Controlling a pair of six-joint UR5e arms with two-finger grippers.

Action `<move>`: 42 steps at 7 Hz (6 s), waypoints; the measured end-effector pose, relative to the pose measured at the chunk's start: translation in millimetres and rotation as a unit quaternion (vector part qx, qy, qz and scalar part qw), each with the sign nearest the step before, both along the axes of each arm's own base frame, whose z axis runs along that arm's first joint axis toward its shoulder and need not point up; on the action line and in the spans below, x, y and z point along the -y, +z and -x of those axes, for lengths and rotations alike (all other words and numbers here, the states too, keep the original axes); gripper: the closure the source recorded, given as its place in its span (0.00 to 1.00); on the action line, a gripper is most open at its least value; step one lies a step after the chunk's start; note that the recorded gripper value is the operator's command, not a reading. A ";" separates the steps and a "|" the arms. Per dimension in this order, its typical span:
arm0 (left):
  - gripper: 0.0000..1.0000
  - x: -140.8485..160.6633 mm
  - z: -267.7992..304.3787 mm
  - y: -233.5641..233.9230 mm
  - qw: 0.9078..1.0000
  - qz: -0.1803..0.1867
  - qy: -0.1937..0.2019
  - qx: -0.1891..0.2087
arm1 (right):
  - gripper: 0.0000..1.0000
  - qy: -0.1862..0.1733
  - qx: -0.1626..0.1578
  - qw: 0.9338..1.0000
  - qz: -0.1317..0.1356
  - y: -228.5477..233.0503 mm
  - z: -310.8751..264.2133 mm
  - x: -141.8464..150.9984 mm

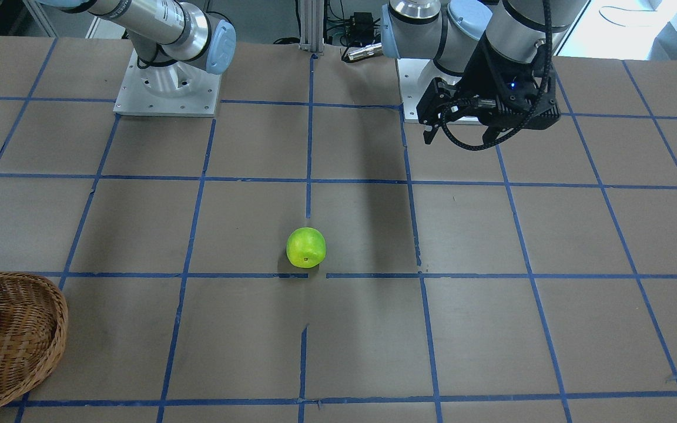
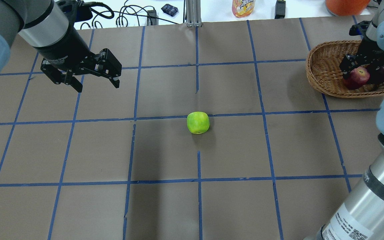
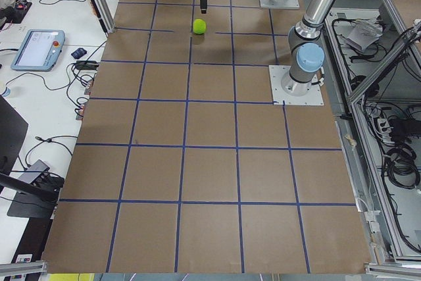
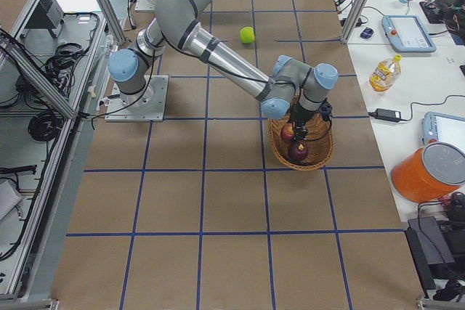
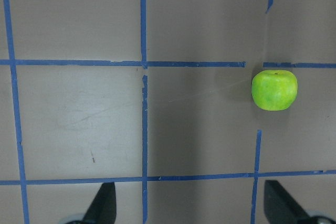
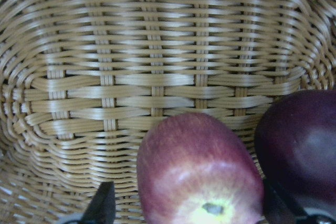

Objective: Put all apples into basket
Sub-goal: 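Move the right gripper from the basket over the green apple, then lower the right gripper and grasp the green apple, then carry the green apple into the basket with the right gripper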

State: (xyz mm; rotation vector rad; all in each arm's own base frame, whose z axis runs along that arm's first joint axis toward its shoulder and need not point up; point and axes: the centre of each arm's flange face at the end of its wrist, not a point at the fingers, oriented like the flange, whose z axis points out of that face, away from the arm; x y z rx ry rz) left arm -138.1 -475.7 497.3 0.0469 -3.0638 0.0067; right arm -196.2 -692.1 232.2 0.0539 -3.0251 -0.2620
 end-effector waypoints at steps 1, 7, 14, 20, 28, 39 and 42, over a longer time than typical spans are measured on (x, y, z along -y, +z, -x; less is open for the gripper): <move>0.00 -0.5 -2.2 -0.6 1.000 0.007 0.001 0.004 | 0.00 -0.001 0.017 1.000 -0.005 14.4 -6.9 -4.5; 0.00 2.5 -4.2 -1.6 1.000 0.014 0.002 0.006 | 0.00 -0.093 0.083 0.992 -0.007 105.9 -246.5 -32.5; 0.00 3.5 -4.8 -0.3 1.000 0.016 0.003 0.006 | 0.00 -0.047 0.101 0.993 0.029 53.3 -515.4 -107.9; 0.00 4.0 -4.8 -2.9 1.000 0.013 0.003 0.006 | 0.00 -0.027 0.095 0.995 0.011 -0.8 -541.3 -141.1; 0.00 4.9 -4.6 -4.3 1.000 0.012 0.003 0.004 | 1.00 -0.016 0.088 0.996 -0.007 -38.9 -558.4 -152.9; 0.00 7.7 -4.3 -4.8 1.000 0.011 0.003 0.002 | 1.00 -0.089 0.017 0.994 0.059 75.7 -129.1 -13.4; 0.00 7.7 -4.3 -5.9 1.000 0.010 0.002 0.003 | 0.73 -0.080 0.011 0.995 0.057 33.2 -87.4 -2.0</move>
